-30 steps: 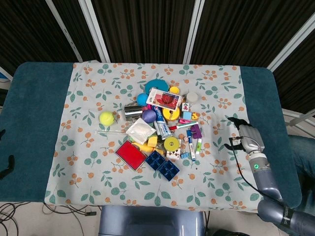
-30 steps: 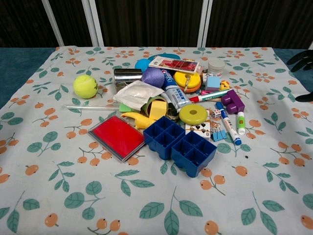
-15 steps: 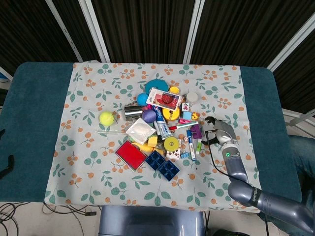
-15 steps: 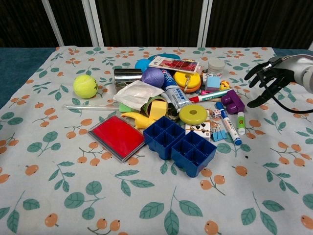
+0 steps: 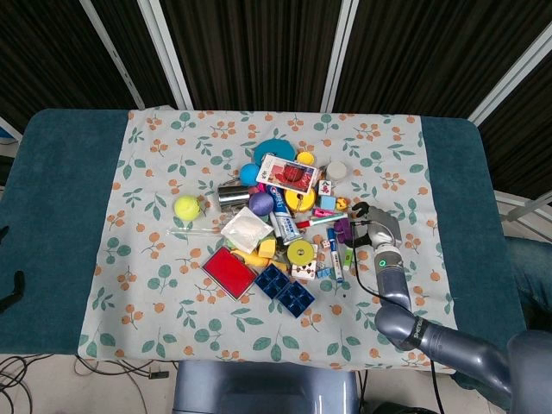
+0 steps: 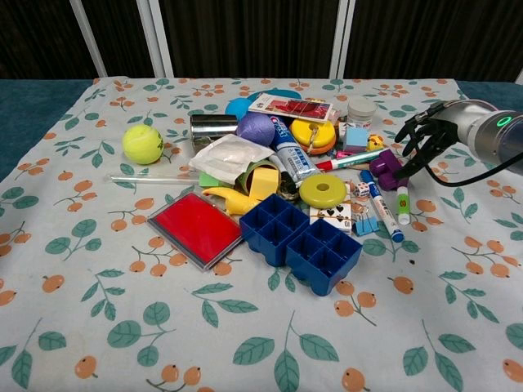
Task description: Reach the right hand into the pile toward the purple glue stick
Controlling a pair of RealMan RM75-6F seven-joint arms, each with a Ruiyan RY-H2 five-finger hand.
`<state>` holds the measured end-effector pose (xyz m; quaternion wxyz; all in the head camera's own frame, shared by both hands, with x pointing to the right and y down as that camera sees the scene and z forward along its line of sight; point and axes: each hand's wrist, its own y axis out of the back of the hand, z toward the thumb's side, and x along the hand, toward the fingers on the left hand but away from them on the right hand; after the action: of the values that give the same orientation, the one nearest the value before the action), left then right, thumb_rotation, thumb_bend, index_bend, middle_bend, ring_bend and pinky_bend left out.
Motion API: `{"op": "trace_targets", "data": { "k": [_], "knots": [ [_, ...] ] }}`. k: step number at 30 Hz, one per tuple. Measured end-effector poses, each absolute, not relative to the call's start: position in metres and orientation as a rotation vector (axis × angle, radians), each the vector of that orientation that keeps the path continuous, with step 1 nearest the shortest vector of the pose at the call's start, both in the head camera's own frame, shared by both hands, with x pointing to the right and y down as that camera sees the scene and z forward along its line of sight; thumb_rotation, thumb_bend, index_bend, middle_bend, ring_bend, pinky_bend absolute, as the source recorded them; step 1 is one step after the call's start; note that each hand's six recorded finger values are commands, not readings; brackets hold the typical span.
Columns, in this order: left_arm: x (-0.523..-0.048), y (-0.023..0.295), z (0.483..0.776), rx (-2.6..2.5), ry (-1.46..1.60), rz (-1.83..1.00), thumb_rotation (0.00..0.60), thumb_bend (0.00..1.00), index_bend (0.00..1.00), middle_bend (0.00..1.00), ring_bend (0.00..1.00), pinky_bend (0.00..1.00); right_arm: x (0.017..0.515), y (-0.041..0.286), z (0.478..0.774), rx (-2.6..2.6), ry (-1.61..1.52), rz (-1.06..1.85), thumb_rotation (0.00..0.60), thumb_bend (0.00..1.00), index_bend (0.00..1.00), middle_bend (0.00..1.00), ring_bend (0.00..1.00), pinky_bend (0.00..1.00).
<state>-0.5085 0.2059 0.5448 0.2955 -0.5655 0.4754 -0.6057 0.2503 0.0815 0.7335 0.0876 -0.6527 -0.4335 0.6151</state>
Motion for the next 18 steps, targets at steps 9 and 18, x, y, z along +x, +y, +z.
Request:
{"op": "trace_targets", "data": {
  "k": [9, 18],
  "knots": [
    [-0.509, 0.206, 0.545, -1.504, 1.266, -1.614, 0.6, 0.51, 0.03, 0.0, 0.0, 0.02, 0.242, 0.081, 0.746, -1.926, -1.3, 1.853, 0.6, 0.2, 0.35, 0.39, 0.35, 0.2],
    [-0.51, 0.205, 0.545, -1.505, 1.269, -1.619, 0.6, 0.51, 0.03, 0.0, 0.0, 0.03, 0.238, 0.082, 0.755, -1.908, -1.303, 1.854, 0.6, 0.32, 0.43, 0.53, 0.49, 0.28]
  ]
}}
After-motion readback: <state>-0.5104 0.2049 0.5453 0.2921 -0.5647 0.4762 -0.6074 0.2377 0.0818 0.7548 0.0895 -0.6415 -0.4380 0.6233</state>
